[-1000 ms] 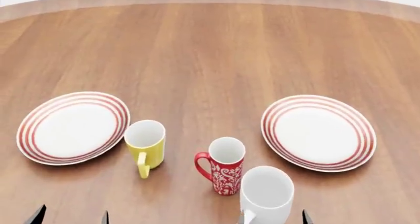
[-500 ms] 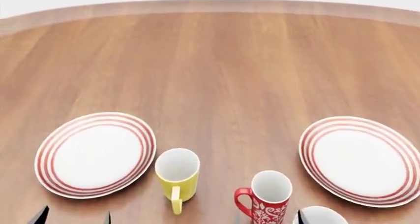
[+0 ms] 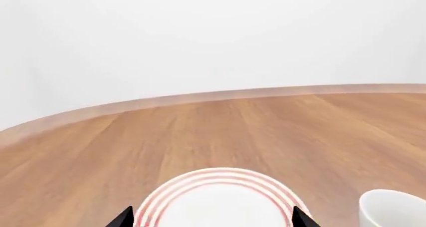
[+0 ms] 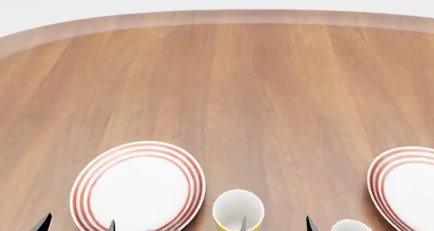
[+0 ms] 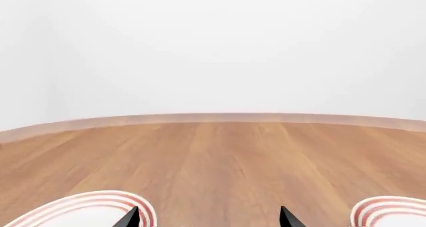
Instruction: Put the red mug on the left plate.
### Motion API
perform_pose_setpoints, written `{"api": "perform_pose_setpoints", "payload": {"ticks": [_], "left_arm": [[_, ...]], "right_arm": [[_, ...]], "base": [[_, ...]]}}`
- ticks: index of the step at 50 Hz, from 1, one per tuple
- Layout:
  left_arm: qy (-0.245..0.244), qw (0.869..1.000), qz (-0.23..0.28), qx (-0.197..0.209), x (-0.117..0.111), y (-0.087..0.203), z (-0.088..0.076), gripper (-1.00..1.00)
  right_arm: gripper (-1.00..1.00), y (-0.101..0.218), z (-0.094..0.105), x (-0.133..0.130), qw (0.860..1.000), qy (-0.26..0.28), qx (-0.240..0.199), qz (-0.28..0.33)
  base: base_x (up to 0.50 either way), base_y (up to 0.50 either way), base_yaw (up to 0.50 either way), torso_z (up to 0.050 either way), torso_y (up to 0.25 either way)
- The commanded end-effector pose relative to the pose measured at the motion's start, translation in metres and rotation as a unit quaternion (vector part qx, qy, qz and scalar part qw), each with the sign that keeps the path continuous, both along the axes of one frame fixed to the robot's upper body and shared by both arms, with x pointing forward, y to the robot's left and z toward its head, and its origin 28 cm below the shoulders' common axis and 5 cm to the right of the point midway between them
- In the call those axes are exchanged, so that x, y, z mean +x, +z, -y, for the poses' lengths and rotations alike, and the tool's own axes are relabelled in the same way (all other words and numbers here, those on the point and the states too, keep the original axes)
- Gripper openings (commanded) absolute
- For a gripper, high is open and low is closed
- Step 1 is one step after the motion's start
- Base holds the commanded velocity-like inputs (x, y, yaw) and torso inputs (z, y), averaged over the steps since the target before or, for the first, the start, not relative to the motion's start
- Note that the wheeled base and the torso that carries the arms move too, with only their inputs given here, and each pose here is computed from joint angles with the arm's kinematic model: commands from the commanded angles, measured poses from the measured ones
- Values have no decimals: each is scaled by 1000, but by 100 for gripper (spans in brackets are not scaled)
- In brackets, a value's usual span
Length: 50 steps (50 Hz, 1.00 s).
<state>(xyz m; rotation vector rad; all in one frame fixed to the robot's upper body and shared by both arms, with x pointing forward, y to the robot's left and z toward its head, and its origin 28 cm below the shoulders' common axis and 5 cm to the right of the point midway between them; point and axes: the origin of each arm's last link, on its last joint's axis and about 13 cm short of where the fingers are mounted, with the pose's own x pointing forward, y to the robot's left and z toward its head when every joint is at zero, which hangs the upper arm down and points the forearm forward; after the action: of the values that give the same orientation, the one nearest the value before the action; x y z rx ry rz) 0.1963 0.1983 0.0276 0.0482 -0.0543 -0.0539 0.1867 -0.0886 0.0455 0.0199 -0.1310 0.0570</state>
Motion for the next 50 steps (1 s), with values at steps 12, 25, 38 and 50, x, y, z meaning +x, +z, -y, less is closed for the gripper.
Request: {"api": "perform_pose_setpoints", "payload": {"ticks": [12, 25, 38, 50], "left_arm": [[-1, 1000, 0, 4, -1, 1, 1, 100], [1, 1000, -2, 5, 0, -1, 0, 100], [1, 1000, -2, 5, -1, -1, 1, 100], [5, 1000, -1, 8, -2, 0, 0, 100]], "right_arm": [[100, 0, 0, 1, 1000, 0, 3, -3], [100, 1, -1, 11, 996, -64, 38, -50], [100, 27, -5, 25, 961, -221, 148, -77], [100, 33, -2, 27, 925, -289, 222, -104]], "base": [[271, 349, 0, 0, 0], [105, 129, 0, 0, 0], [0, 0, 0, 0, 0], [0, 0, 0, 0, 0]]}}
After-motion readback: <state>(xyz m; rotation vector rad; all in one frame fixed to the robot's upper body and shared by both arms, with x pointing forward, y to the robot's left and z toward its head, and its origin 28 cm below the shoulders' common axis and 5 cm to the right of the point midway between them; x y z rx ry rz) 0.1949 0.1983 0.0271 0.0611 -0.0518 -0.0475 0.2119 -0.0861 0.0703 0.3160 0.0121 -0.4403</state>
